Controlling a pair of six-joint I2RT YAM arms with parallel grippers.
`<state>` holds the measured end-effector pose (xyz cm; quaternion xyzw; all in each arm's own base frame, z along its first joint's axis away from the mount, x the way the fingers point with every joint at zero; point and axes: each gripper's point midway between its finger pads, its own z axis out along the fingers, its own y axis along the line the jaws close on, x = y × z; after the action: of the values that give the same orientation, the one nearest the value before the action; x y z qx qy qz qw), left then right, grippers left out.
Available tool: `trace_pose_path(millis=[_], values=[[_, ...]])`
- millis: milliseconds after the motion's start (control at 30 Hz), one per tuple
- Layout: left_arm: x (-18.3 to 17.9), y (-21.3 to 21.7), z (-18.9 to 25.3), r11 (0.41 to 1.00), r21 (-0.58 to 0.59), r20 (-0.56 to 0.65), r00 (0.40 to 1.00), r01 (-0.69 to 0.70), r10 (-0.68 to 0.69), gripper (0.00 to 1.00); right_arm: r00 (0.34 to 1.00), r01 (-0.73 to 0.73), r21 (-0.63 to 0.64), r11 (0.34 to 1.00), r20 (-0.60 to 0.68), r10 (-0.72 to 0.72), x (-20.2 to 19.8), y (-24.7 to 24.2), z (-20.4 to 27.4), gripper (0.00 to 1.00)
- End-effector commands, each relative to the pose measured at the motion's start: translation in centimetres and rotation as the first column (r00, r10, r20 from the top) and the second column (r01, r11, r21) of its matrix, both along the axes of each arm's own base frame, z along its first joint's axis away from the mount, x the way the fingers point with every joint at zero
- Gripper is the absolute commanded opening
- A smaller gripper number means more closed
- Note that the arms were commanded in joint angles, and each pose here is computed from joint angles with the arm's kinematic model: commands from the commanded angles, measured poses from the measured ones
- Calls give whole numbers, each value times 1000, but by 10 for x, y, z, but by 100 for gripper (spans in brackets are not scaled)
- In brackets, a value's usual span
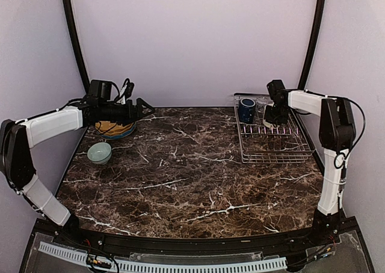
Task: Unload the mixed dishes from the dish rack
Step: Grab the cup from the dish rack, then pass from the right arm to the left
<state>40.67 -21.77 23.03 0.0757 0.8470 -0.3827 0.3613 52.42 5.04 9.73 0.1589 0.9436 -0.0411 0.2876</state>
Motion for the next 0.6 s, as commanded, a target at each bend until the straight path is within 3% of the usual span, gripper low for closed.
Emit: trace_pose_path(millis=[0,400,567], values=[[1,-2,5,1000,-15,1,1000,9,-9,98,989,13,34,999,146,-18,20,0,46,0],[1,-4,4,1000,-25,-9,1000,16,-16,97,951,-22,85,996,309,-6,1,2,116,0],[1,-5,3,999,-31,-15,1000,24,-24,97,918,-107,153,982,394,39,-14,15,141,0]])
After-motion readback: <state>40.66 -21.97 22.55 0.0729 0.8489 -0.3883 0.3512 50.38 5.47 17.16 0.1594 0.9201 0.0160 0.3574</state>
